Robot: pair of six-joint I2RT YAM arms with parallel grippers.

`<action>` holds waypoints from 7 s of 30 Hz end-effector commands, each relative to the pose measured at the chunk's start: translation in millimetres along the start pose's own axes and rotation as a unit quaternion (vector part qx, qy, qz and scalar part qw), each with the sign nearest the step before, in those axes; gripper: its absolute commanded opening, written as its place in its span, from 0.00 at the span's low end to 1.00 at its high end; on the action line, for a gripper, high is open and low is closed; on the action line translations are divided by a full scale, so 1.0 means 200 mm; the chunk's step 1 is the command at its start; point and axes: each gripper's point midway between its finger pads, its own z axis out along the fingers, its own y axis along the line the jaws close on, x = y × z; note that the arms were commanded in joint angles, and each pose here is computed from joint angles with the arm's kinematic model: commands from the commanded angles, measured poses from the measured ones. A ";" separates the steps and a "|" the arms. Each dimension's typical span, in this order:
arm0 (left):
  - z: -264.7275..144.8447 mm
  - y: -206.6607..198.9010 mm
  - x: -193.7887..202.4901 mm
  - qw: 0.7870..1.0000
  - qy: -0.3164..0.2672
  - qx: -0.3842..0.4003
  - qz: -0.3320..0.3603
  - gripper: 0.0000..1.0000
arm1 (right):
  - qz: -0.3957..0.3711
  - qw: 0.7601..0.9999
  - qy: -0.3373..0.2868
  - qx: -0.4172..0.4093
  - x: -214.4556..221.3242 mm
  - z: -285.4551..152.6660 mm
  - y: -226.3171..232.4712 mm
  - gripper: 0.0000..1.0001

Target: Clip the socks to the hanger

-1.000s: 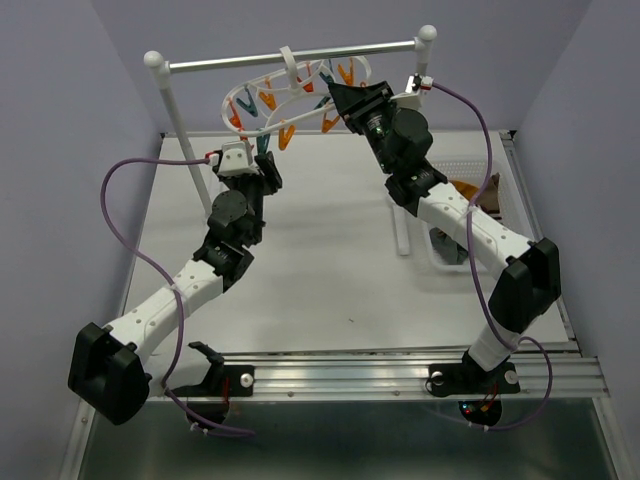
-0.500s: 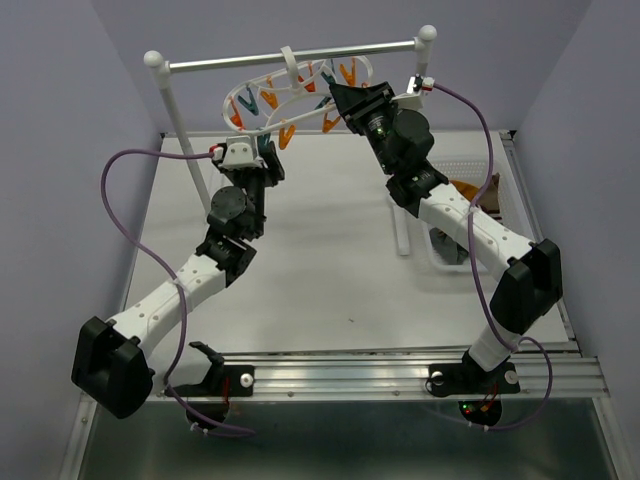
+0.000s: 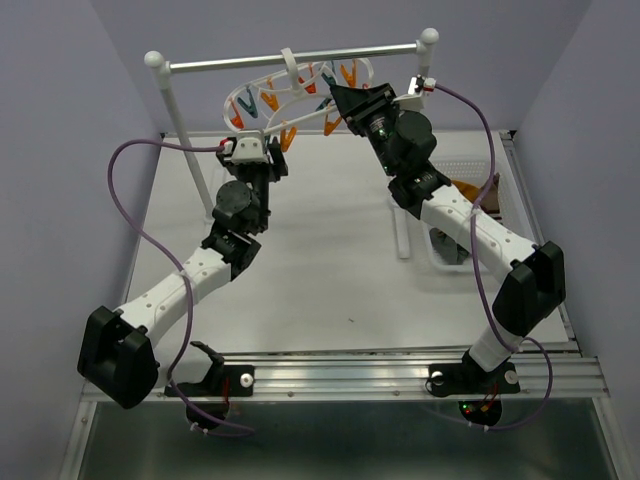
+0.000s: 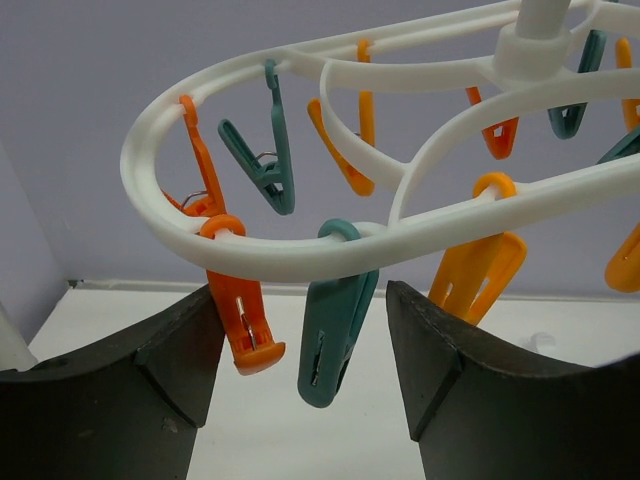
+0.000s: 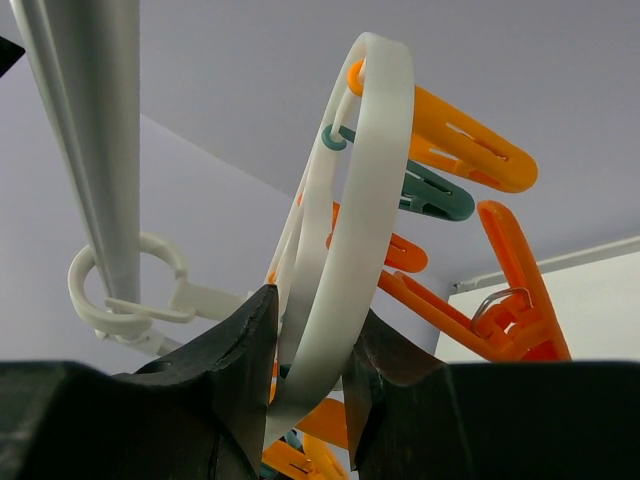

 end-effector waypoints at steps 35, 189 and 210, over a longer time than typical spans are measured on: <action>0.09 0.08 -0.31 0.992 -0.099 -0.072 -0.006 0.62 | -0.019 0.999 0.025 -0.027 0.03 -0.06 0.10 0.34; 0.05 -0.10 0.08 0.753 -0.008 0.651 0.096 0.94 | -0.182 0.975 0.127 0.021 -0.05 -0.02 -0.10 0.31; -0.10 -0.11 -0.12 0.800 -0.116 0.584 0.078 0.83 | -0.160 0.979 0.125 0.007 -0.03 -0.03 -0.08 0.29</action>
